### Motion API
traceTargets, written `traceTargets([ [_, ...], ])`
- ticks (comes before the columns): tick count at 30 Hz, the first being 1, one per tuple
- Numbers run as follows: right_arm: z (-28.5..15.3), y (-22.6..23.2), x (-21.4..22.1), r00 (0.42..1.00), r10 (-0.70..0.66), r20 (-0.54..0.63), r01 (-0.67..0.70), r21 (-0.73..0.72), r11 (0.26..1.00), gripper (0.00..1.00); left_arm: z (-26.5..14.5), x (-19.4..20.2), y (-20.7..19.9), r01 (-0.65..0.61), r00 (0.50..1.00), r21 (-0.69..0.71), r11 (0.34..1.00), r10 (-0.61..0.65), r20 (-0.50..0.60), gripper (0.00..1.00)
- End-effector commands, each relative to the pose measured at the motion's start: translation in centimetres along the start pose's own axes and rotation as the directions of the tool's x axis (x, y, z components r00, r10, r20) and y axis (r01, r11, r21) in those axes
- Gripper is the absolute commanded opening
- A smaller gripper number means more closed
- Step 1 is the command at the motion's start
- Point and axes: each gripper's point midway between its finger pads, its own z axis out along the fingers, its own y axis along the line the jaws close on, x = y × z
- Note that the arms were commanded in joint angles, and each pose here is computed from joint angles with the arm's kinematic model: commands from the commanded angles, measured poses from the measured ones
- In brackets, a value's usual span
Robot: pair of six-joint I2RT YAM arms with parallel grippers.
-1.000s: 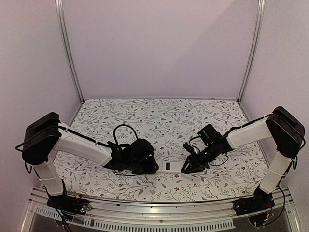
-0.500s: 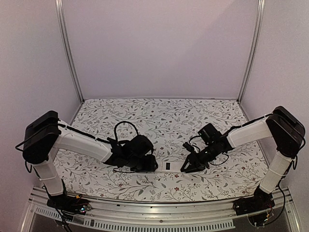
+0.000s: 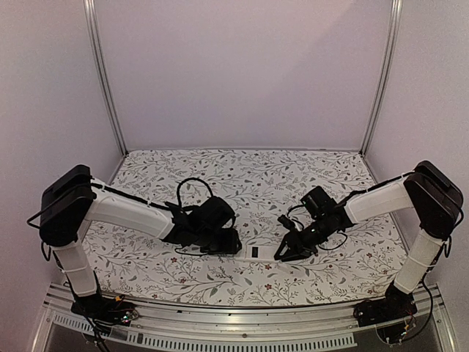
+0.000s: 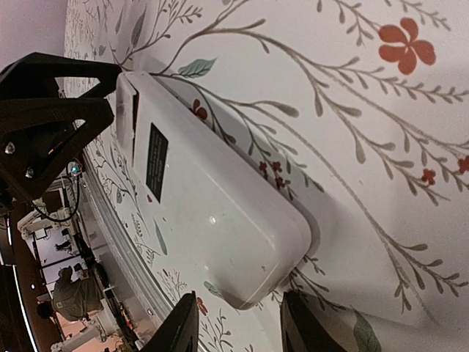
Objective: Load the batteries into the remote control
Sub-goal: Load the battery cover onto the remote control without the battery cover.
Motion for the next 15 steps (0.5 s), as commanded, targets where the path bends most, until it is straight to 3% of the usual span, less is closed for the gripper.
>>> traceTargets([
  [1,-0.5,-0.3,-0.8,1.0,-0.004,0.024,0.003,0.034,0.999,0.38,0.8,0.3,0.5,-0.013,0.999,-0.016,1.0,0.013,-0.031,0.45],
  [9,-3.1,1.2,-2.2,0.992,-0.059,0.11,0.05,0.084,0.995,0.34,1.5,2.0,1.3,-0.039,0.996,-0.041,0.998,0.035,-0.087,0.37],
  [15,-4.7,3.6,-3.3,0.982,-0.074,0.172,0.068,0.04,0.997,0.28,1.7,4.2,2.5,-0.052,0.99,-0.063,0.997,0.044,-0.131,0.34],
])
